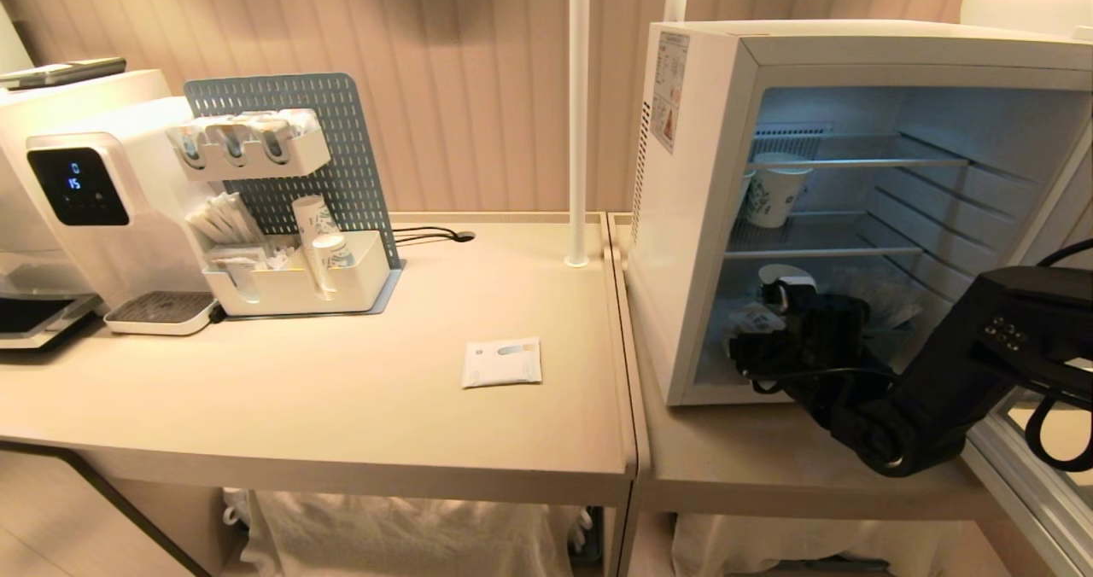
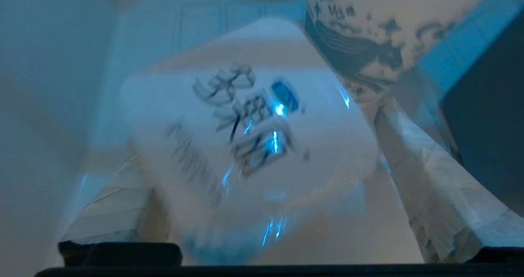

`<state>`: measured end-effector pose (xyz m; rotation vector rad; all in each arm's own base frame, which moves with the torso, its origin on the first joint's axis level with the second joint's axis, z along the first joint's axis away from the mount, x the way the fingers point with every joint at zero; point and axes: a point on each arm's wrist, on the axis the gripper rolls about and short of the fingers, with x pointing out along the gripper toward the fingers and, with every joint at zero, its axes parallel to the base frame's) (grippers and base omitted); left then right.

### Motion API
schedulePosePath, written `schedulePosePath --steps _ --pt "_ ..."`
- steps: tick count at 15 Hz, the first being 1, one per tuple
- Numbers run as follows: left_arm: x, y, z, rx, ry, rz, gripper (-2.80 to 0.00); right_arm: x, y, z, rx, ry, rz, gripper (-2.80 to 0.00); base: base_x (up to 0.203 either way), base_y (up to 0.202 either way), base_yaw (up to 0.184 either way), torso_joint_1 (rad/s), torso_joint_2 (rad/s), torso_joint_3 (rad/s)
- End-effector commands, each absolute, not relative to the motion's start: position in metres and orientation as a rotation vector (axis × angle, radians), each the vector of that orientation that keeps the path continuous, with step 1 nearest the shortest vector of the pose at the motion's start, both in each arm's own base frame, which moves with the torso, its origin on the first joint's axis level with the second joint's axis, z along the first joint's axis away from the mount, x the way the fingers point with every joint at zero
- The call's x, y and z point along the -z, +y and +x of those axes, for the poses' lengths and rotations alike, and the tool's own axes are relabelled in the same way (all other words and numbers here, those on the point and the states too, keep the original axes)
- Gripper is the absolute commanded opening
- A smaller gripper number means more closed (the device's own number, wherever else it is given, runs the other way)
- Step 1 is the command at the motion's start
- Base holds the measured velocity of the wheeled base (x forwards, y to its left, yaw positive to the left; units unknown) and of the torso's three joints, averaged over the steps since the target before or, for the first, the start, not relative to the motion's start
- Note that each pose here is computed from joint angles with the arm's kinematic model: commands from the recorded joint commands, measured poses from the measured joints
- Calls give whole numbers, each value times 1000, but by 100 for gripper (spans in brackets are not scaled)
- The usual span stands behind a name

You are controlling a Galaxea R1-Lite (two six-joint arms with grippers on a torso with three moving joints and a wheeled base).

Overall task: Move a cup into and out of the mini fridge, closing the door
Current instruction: Take the yoghurt out of the freezer

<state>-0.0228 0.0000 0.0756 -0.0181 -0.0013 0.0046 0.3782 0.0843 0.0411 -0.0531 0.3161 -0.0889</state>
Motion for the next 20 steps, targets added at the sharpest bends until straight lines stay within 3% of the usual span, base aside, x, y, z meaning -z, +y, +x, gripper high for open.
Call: schedulePosePath --steps 1,8,9,20 --pt "-76 0 -23 -6 0 -18 -280 -43 85 385 94 304 -44 0 0 0 0 0 0 0" --pt "-76 0 -23 -6 0 -18 -280 -35 87 396 92 319 -47 0 0 0 0 0 0 0" --pt "-76 0 -23 -5 0 -18 -280 -36 87 396 91 318 -47 -280 0 0 0 0 0 0" --pt "-76 0 -23 -5 0 -18 -280 -76 80 351 85 295 -4 -280 0 0 0 0 0 0"
